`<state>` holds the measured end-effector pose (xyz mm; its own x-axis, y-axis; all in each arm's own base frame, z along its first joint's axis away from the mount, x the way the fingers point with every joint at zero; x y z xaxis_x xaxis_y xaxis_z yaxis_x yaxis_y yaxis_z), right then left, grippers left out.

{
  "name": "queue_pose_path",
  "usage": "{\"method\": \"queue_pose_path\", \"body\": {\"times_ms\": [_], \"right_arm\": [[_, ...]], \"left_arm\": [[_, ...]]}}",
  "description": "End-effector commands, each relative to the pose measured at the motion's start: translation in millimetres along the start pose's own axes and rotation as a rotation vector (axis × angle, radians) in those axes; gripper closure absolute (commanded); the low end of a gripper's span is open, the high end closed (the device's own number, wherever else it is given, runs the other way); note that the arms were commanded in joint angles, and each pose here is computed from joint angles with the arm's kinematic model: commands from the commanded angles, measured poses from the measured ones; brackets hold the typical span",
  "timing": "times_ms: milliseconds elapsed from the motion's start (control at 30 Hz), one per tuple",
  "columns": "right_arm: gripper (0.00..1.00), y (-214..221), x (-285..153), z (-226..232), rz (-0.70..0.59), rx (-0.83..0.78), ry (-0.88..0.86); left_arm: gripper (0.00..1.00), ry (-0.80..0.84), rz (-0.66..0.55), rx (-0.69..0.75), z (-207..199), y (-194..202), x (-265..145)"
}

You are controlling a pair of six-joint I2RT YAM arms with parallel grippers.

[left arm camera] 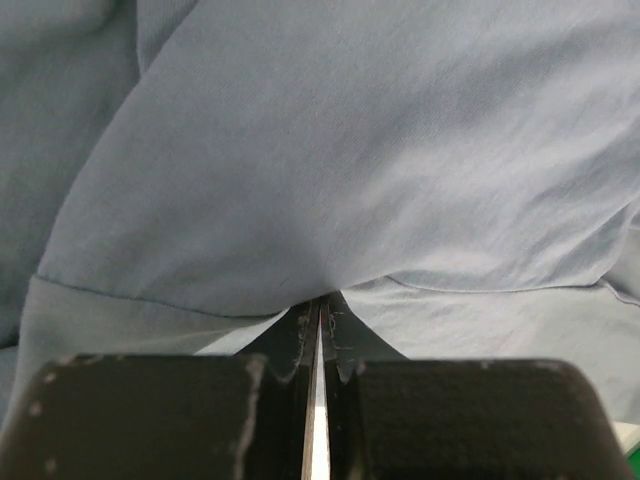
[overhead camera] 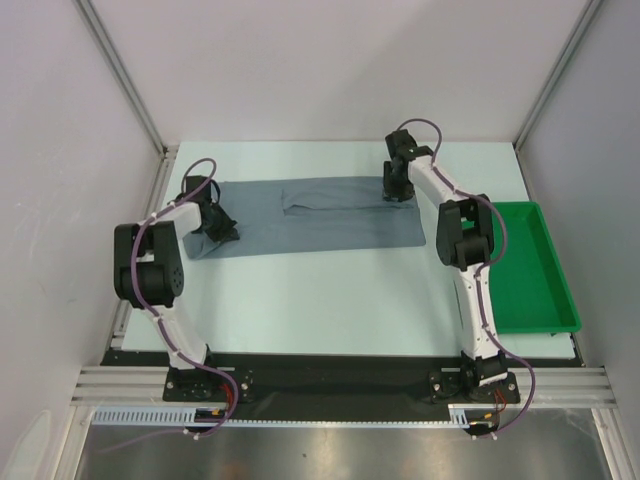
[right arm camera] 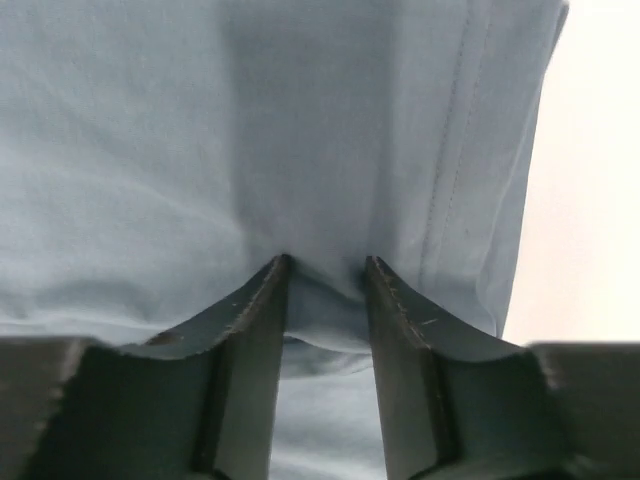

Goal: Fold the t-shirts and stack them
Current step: Fold the tshirt

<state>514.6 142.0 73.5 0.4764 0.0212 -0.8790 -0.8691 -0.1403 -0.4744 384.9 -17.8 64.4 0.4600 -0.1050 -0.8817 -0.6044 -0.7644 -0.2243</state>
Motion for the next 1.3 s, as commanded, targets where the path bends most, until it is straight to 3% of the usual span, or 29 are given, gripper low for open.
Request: {"method": "queue_pose_path", "body": {"times_ms": [0,100,267,467,833,1067,1267], "right_arm": [[0.61,-10,-18,-3,-0.056,0.019,0.01],[0.6,2,-15,-7,-0.022,0.016,0.036],[0.48,1,-15,-12,-0.033,0.006,0.037],[0.47,6,-10,-13,0.003,-0.018,0.042],[0.47,74,-20,-12,0.182,-0.076,0.09],[0.46,127,-40,22,0.303,-0.116,0.015],[0.46,173,-67,82,0.395,-0.122,-0.173]], "left_arm": [[0.95,0.014,-0.03,-0.013,-9,-11,3],[0.95,0.008,-0.024,-0.007,-9,-14,6],[0.93,-0.048,-0.002,0.012,-2,-23,23],[0.92,-0.08,0.026,-0.008,15,-37,32],[0.87,-0.069,0.04,0.205,-4,-72,39],[0.81,0.007,0.104,0.294,-23,-84,59],[0.78,0.088,0.078,0.396,-50,-106,61]]}}
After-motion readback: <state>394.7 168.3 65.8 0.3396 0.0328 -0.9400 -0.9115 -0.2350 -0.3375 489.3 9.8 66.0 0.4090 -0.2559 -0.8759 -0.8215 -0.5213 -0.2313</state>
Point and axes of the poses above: each gripper's point midway between its finger pads, its own x axis out along the fingers, its own z axis along the line the jaws close on, y = z × x, the point moved 5 cm from there along -x, back along the fingers, and after that the axes turned 10 degrees about -x, right-handed, at the moved point
